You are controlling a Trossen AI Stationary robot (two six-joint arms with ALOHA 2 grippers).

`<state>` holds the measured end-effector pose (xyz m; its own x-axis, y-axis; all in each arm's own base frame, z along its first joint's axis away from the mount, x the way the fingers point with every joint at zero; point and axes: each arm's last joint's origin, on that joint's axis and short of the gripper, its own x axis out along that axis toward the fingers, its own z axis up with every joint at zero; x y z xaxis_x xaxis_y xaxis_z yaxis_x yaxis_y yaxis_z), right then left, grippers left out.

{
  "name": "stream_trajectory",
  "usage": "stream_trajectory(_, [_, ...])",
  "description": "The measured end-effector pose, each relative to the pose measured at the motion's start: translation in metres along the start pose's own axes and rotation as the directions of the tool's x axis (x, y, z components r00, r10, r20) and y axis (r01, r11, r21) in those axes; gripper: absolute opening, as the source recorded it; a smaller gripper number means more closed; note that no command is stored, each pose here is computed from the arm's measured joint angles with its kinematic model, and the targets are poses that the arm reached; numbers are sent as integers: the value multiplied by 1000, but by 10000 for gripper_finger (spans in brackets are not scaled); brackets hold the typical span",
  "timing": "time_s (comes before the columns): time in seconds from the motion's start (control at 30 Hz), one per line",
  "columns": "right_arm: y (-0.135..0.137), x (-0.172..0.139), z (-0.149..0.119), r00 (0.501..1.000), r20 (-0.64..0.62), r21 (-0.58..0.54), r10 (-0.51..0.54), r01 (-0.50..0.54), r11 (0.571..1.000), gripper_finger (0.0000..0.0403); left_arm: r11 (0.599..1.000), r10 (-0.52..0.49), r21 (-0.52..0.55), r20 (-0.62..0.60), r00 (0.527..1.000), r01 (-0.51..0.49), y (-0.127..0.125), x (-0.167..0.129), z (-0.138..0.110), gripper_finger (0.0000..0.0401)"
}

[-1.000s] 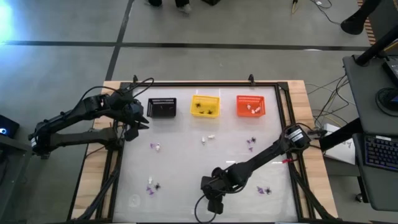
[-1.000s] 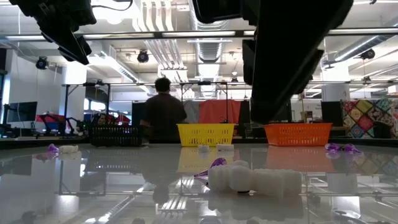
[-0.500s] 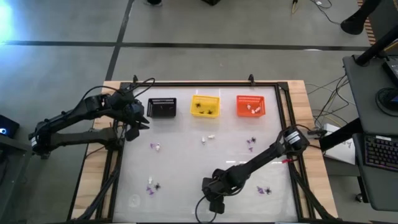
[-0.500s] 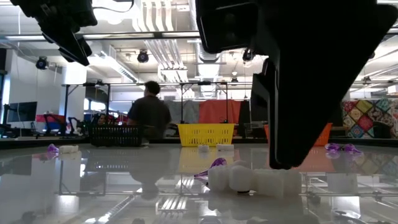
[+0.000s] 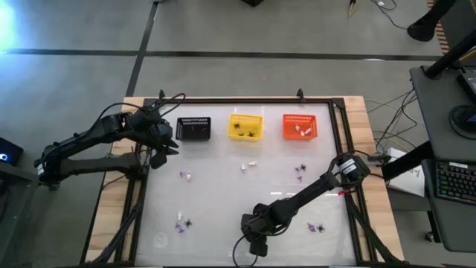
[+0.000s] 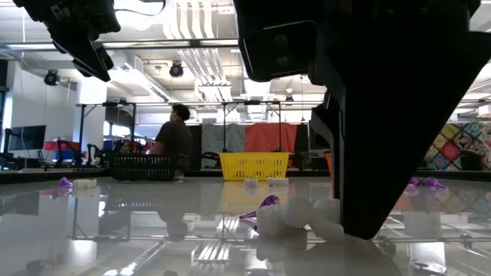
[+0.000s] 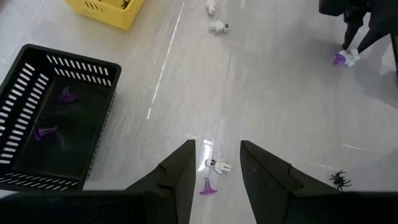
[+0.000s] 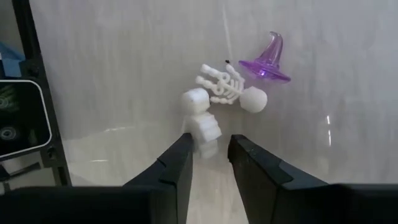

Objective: Sort Halloween decoration
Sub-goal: Put the white skeleton toy into the orange bin

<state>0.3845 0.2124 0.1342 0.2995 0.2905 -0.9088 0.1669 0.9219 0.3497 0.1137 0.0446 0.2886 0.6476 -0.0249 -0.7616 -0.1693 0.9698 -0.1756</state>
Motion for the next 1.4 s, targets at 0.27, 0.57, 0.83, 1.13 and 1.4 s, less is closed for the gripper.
stream_trajectory(0.27, [-1, 1, 1, 1000, 1, 53, 5, -5, 999, 17, 1000, 0, 9, 0, 1000, 0, 0, 0, 0, 109])
stream_trajectory(0.57, [1, -7, 1, 1000, 10, 112, 11, -12, 994, 9, 1000, 0, 12, 0, 1000, 0, 0, 0, 0, 109])
stream_trajectory(0.83, [4, -32, 2, 999, 32, 117, 7, -11, 993, 8, 1000, 2, -2, 0, 1000, -2, 0, 0, 0, 109])
stream_trajectory(1.13, [-6, -62, -4, 992, 0, 204, -130, 127, 971, 8, 1000, 8, -14, -1, 1000, -8, 0, 0, 0, 109])
stream_trajectory(1.4, [-38, -102, 6, 968, -31, 345, -249, 244, 906, 8, 1000, 8, -17, -1, 1000, -8, 0, 0, 0, 109])
